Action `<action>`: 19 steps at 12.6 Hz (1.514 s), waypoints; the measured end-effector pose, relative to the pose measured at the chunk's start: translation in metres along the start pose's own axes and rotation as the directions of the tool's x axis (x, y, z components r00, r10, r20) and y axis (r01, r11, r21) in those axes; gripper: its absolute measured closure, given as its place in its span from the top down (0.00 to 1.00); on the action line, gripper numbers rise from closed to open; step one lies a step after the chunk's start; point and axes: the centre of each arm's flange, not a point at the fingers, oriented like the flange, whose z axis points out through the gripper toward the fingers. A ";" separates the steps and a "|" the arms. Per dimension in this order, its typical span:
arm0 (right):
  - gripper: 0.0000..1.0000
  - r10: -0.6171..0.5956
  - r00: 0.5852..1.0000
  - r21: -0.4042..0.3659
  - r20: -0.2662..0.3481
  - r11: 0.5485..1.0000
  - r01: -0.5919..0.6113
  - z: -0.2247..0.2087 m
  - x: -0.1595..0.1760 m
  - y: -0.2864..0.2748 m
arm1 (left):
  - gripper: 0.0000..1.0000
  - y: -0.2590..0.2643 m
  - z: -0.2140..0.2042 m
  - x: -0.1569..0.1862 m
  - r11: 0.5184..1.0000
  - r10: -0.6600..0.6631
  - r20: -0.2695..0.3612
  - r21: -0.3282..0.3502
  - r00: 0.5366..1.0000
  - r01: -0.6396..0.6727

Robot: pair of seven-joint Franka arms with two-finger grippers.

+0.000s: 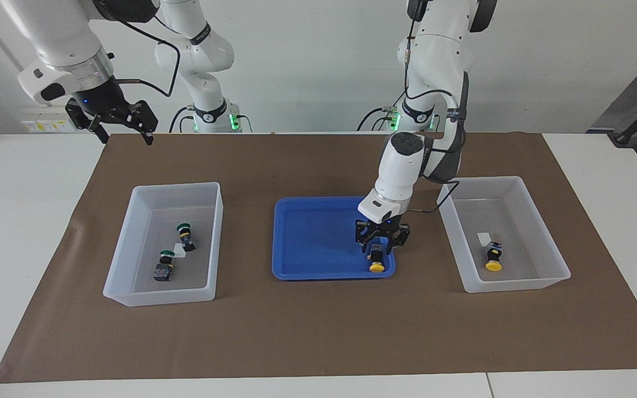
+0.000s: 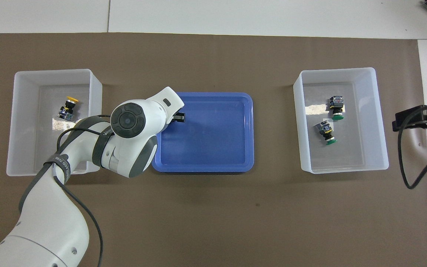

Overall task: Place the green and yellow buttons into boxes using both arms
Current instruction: 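Reach the left gripper into the tray and grasp the last yellow button, then carry the yellow button into the clear box and release it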

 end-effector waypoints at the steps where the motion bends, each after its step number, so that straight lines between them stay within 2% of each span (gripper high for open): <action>1: 1.00 0.000 1.000 0.000 0.000 1.000 0.000 0.000 0.000 0.000 | 0.57 0.002 0.002 -0.003 1.000 0.004 0.005 0.000 1.000 -0.004; 2: 1.00 0.000 1.000 0.000 0.000 1.000 0.000 0.000 0.000 0.000 | 0.43 0.003 0.001 -0.003 1.000 0.005 0.003 0.000 1.000 -0.005; 5: 1.00 0.000 1.000 0.000 0.000 1.000 0.000 0.000 0.000 0.000 | 0.42 0.000 -0.002 -0.001 1.000 0.000 -0.002 0.001 1.000 0.000; 7: 1.00 0.000 1.000 0.000 0.000 1.000 0.000 0.000 0.000 0.000 | 0.42 -0.012 -0.022 0.009 1.000 -0.027 -0.024 0.003 0.999 0.027; 9: 1.00 0.000 1.000 0.000 0.000 1.000 0.000 0.000 0.000 0.000 | 0.42 -0.053 -0.063 0.028 0.996 -0.092 -0.054 0.014 0.994 0.093; 12: 1.00 0.000 1.000 0.000 0.000 1.000 0.000 0.000 0.000 0.000 | 0.42 -0.154 -0.125 0.050 0.984 -0.166 -0.119 0.045 0.979 0.172; 16: 1.00 0.000 1.000 0.000 0.001 1.000 0.000 0.000 0.000 0.000 | 0.42 -0.254 -0.137 0.050 0.978 -0.168 -0.127 0.103 0.978 0.182; 19: 1.00 -0.002 1.000 0.002 -0.013 1.000 0.002 -0.001 0.001 -0.001 | 0.42 -0.286 -0.128 0.036 0.984 -0.116 -0.087 0.128 0.990 0.126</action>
